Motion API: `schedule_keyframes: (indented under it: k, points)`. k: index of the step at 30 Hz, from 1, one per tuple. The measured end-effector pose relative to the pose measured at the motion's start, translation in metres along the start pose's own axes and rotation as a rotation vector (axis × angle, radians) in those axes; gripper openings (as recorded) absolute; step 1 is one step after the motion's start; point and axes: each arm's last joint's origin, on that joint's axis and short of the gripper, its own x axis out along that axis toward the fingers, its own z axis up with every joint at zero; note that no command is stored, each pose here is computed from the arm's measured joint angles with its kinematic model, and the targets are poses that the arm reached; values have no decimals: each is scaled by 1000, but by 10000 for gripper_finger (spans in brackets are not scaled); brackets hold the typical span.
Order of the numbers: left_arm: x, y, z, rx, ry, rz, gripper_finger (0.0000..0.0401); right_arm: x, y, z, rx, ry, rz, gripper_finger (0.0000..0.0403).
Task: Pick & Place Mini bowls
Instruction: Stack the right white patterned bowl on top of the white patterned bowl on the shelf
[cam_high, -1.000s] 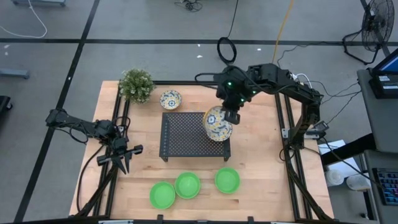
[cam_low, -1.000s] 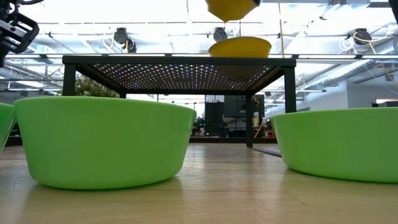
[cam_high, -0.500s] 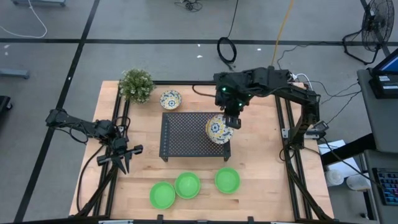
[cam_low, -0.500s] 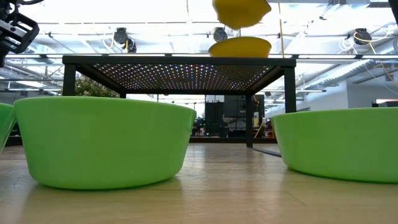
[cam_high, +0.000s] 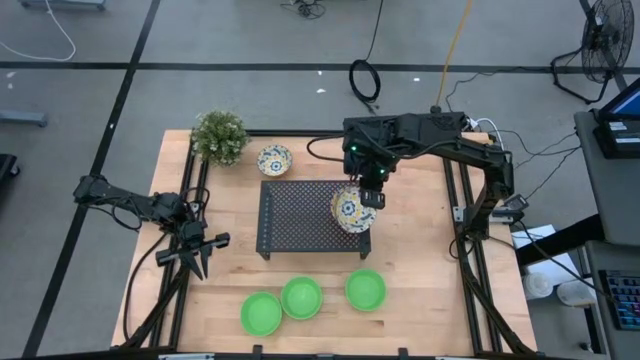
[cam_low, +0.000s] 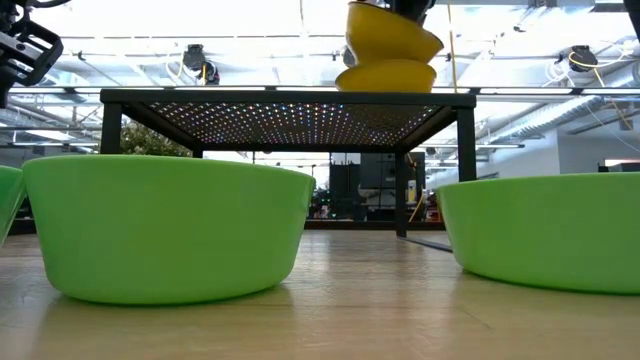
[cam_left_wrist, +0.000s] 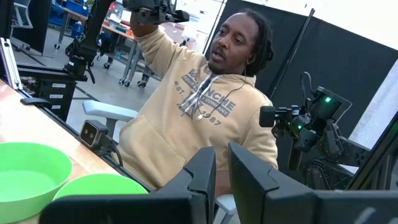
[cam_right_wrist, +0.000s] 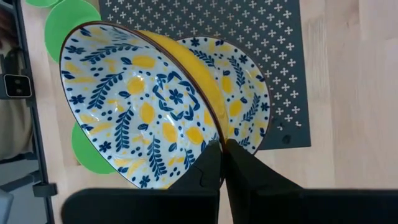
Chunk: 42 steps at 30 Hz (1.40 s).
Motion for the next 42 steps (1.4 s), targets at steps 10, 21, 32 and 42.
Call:
schedule_keyframes:
  k: [10, 21, 32, 42]
  points:
    - [0, 0, 0, 0, 0, 0, 47, 0, 0, -2, 19, 24, 4, 0]
    - [0, 0, 0, 0, 0, 0, 47, 0, -2, 1, -20, -15, -31, 0]
    - [0, 0, 0, 0, 0, 0, 47, -2, -9, 2, -6, -25, -39, 0]
    - [0, 0, 0, 0, 0, 0, 47, -2, -8, 4, -4, -49, -37, 0]
